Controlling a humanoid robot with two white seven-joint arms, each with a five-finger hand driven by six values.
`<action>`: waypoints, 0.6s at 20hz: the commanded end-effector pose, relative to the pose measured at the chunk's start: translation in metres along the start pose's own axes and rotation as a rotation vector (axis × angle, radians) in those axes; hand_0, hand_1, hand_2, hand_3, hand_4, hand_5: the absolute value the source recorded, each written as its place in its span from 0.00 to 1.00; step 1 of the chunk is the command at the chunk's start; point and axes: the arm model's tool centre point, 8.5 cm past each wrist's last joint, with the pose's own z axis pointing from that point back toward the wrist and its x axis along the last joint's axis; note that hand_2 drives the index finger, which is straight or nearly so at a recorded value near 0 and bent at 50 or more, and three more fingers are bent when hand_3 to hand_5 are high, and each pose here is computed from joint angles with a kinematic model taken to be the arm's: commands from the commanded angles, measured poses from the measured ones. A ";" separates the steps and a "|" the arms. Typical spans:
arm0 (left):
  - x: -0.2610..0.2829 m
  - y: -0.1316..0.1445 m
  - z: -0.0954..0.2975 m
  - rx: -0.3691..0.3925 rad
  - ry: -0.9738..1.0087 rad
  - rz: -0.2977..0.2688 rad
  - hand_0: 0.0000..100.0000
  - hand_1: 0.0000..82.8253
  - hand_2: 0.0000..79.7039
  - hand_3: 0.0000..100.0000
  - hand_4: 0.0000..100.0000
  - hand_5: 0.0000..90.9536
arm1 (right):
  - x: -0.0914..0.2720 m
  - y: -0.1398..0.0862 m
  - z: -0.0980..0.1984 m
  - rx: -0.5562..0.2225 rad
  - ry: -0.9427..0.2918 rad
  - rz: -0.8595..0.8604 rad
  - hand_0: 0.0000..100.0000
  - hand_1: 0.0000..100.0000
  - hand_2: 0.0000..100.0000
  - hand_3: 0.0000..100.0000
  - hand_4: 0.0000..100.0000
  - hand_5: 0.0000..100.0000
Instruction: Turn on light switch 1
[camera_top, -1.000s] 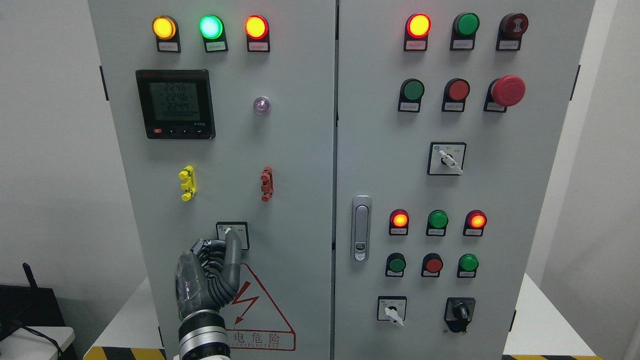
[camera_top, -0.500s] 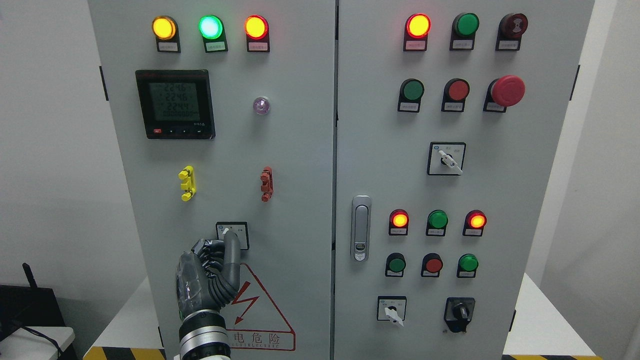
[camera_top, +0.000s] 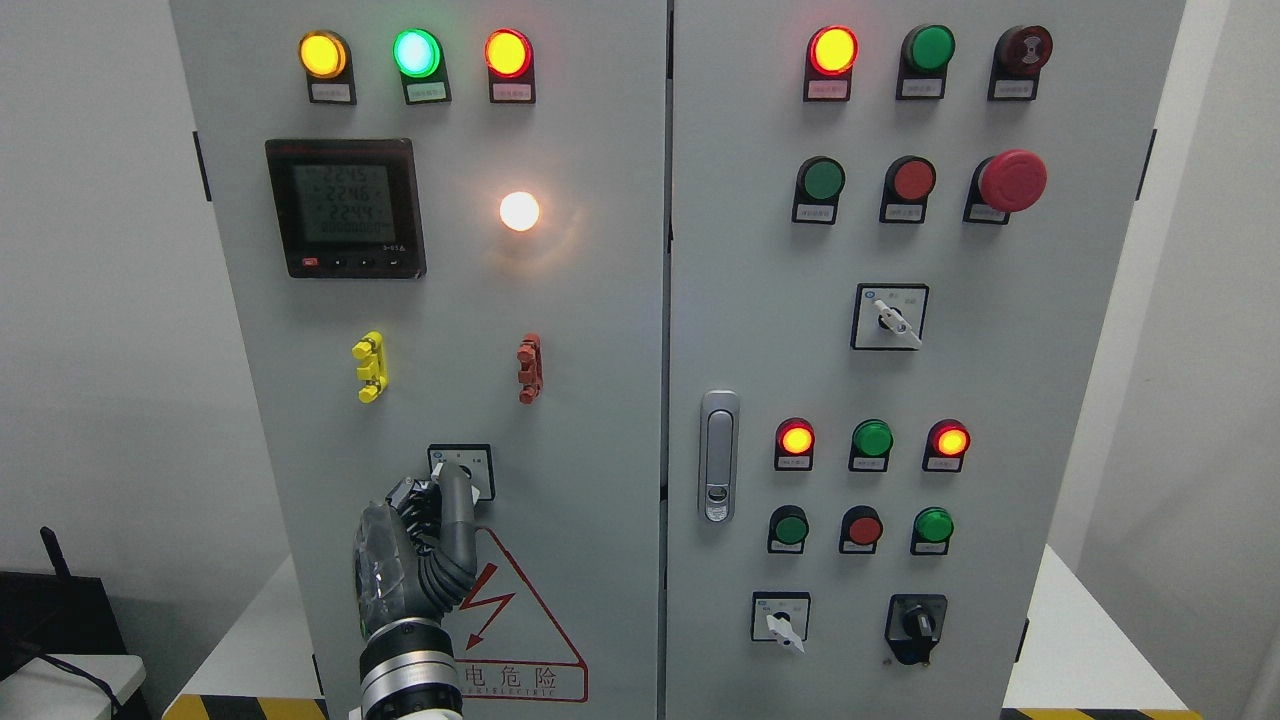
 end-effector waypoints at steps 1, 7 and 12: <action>0.001 0.001 0.000 0.007 -0.001 0.003 0.67 0.15 0.72 0.77 0.85 0.91 | 0.000 0.000 0.000 0.001 -0.003 -0.017 0.12 0.39 0.00 0.00 0.00 0.00; -0.002 0.001 0.001 0.006 0.004 0.001 0.57 0.11 0.72 0.78 0.85 0.91 | 0.000 0.000 0.000 0.001 -0.001 -0.017 0.12 0.39 0.00 0.00 0.00 0.00; -0.002 0.001 0.001 0.006 0.004 0.000 0.46 0.15 0.73 0.78 0.85 0.91 | 0.000 0.000 0.000 0.001 -0.003 -0.018 0.12 0.39 0.00 0.00 0.00 0.00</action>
